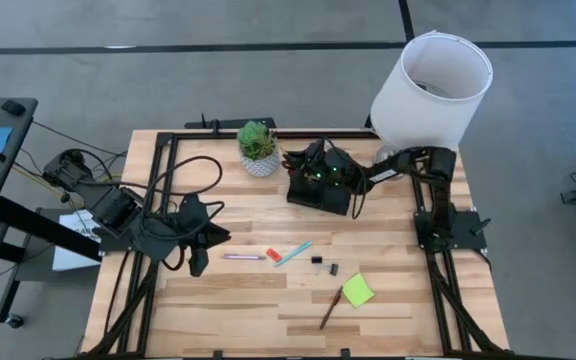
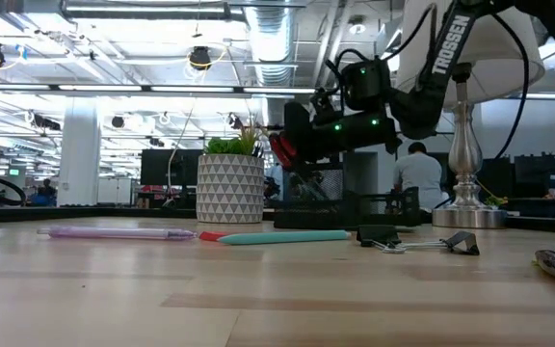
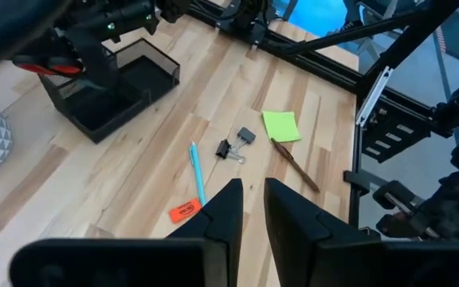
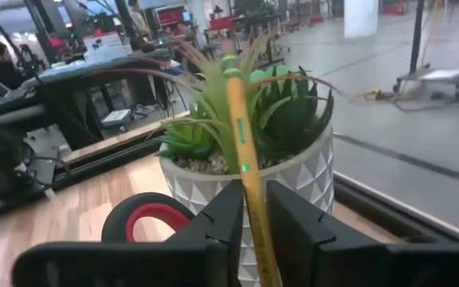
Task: Pick and place office supplies into organizer
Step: Put the yellow pencil into the black desk organizer, then put the blue pen into the black desk organizer
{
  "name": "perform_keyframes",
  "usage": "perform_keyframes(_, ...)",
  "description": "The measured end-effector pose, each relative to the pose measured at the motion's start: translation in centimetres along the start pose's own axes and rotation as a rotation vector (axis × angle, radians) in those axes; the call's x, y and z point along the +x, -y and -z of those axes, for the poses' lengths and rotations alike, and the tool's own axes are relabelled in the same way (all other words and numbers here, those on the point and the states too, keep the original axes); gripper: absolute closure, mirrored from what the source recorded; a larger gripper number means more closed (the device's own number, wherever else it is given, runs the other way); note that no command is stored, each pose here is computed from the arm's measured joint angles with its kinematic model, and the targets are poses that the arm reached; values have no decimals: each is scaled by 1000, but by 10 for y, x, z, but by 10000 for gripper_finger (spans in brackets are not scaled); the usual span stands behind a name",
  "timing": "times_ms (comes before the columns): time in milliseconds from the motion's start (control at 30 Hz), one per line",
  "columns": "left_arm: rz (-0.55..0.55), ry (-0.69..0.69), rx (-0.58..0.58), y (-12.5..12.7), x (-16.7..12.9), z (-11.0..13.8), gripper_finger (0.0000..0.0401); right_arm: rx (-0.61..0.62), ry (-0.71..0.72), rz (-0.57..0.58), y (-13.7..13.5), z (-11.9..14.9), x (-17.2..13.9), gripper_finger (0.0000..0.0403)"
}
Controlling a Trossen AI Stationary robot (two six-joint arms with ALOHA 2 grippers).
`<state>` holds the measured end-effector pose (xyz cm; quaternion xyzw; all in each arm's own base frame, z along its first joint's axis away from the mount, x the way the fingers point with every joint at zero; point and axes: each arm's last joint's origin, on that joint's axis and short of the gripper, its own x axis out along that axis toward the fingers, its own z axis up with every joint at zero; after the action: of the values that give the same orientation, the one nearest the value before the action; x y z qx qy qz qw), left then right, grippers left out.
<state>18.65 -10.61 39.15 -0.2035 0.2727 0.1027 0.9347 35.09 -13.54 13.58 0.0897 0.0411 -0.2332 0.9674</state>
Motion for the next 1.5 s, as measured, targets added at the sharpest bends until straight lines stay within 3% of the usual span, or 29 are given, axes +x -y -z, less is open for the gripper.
perform_keyframes(633,16,-17,-1,0,0,0,356,-11,32,-11,-6,-12,-5,329)
perform_keyframes(1033,17,-20,-2,0,0,1,356,-8,80,-80,-32,-88,-47,332)
perform_keyframes(1233,-75,-88,96,-5,6,8,356,209,133,-401,-65,-142,-100,332)
perform_keyframes(1400,-375,-232,220,-22,20,27,356,409,85,-766,-103,-166,-144,332)
perform_keyframes(1500,-494,-350,279,-26,35,38,356,444,45,-889,-128,-166,-164,332)
